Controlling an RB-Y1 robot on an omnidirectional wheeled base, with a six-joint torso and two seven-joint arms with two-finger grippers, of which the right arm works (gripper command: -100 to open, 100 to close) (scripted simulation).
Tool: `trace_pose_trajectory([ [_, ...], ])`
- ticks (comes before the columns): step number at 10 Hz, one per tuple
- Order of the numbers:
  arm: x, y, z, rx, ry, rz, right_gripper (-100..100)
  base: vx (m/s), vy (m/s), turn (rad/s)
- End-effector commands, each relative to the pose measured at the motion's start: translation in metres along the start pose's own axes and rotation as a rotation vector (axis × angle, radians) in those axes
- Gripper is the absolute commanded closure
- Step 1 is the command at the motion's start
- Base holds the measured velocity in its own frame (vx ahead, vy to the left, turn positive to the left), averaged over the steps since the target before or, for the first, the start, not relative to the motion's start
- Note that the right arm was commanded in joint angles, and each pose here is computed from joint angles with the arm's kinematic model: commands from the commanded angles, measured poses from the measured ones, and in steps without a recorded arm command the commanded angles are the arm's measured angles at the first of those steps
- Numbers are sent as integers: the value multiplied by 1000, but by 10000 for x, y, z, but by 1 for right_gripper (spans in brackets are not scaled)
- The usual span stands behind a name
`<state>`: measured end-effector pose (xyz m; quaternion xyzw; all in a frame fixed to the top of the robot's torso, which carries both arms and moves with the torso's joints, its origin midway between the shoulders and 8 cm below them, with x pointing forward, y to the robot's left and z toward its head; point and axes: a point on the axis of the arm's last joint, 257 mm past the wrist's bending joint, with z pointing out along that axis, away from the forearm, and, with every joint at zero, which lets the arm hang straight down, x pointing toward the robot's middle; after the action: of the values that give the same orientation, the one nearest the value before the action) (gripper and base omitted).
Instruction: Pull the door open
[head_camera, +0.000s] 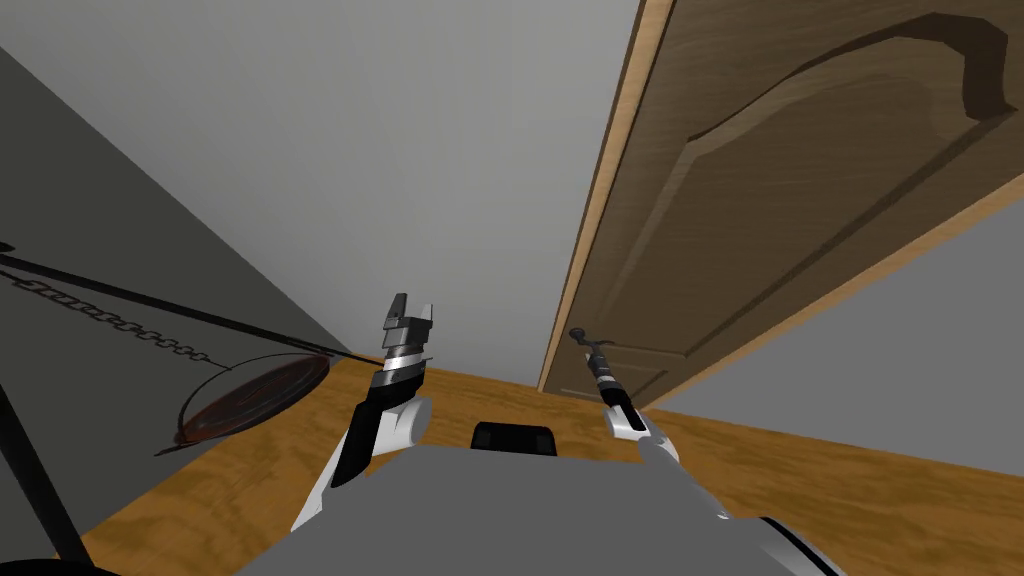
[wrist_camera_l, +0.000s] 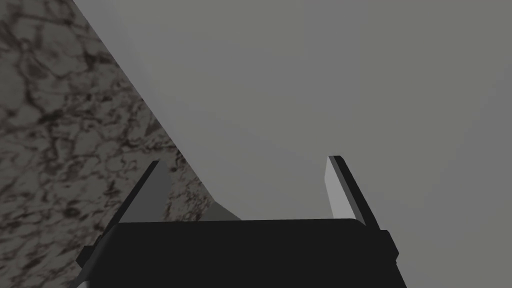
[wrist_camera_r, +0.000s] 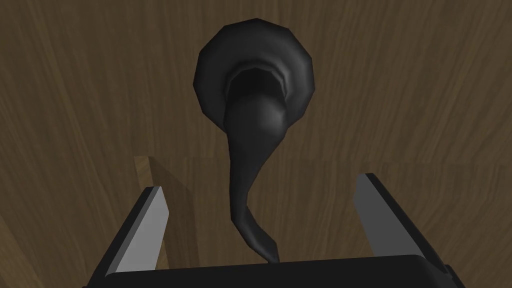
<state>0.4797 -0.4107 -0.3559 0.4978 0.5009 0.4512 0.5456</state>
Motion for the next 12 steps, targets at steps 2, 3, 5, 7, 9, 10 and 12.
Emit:
trace_pose_trajectory([
  [2, -341, -34, -118, 1, -39, 1, -100, 120, 25, 141],
  [3, -450, -37, -160, 1, -51, 0, -100, 184, 17, 181],
  [5, -468, -31, -161, 2, -53, -1, -100, 125, -3, 38],
  [7, -468, -31, -161, 2, -53, -1, 100, -19, 1, -4],
  [9, -468, -31, -161, 2, -53, -1, 100, -16, -2, 6],
  [10, -468, -31, -161, 2, -53, -1, 100, -7, 0, -1],
  [12, -459, -40, -200, 2, -36, -1, 100, -51, -16, 43],
])
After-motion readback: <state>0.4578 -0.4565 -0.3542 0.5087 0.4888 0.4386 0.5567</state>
